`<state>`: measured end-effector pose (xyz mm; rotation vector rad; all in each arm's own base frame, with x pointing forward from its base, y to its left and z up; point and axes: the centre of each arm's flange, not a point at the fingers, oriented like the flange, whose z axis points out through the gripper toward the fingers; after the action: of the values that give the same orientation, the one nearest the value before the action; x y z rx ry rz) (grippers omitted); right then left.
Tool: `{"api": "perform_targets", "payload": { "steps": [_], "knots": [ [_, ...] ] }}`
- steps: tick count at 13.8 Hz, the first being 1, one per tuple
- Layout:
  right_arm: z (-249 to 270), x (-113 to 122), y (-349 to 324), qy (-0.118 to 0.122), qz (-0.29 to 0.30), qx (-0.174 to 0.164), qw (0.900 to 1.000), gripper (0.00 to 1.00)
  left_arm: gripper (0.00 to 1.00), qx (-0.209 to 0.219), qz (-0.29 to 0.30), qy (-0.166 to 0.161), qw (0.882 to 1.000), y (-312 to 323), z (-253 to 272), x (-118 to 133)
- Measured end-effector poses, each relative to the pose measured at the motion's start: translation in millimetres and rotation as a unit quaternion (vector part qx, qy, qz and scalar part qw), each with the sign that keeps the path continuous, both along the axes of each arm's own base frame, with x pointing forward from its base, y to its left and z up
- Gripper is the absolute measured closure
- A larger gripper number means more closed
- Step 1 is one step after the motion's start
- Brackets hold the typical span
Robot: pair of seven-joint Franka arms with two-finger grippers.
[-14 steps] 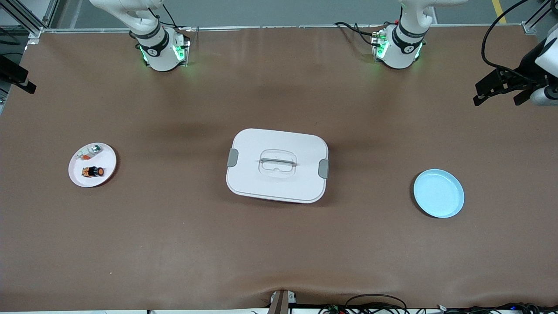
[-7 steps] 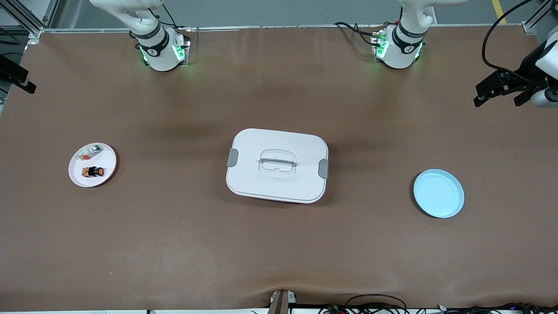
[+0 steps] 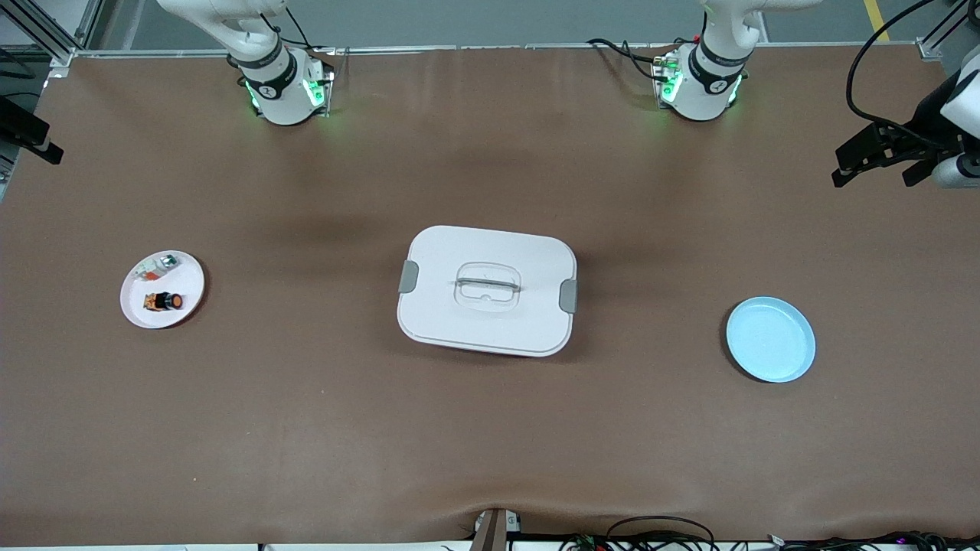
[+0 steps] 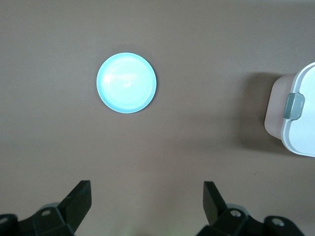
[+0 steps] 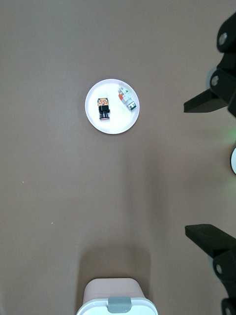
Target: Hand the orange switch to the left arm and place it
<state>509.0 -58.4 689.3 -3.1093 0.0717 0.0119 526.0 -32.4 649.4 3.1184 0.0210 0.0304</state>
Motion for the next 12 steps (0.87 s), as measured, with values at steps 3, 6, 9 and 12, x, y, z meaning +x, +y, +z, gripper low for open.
{"api": "perform_targets", "payload": {
  "steps": [3, 6, 9, 12],
  "knots": [
    [1.0, 0.0, -0.6, -0.002, -0.001, 0.0, 1.0, 0.0, 0.0, 0.0, 0.0, 0.0, 1.0, 0.0, 0.0, 0.0],
    [1.7, -0.6, -6.6, -0.003, -0.007, 0.0, 1.0, 0.0, 0.0, 0.0, 0.0, 0.0, 1.0, -0.1, 0.0, 0.0],
    [5.1, -3.0, -22.8, -0.007, -0.024, -0.001, 1.0, 0.0, 0.0, 0.0, -0.001, 0.0, 1.0, -1.1, 0.3, -0.1],
    [8.6, -5.3, -44.0, -0.012, -0.044, -0.001, 0.999, 0.0, 0.0, 0.0, -0.003, -0.001, 1.0, -2.7, 0.7, -0.2]
  ]
}}
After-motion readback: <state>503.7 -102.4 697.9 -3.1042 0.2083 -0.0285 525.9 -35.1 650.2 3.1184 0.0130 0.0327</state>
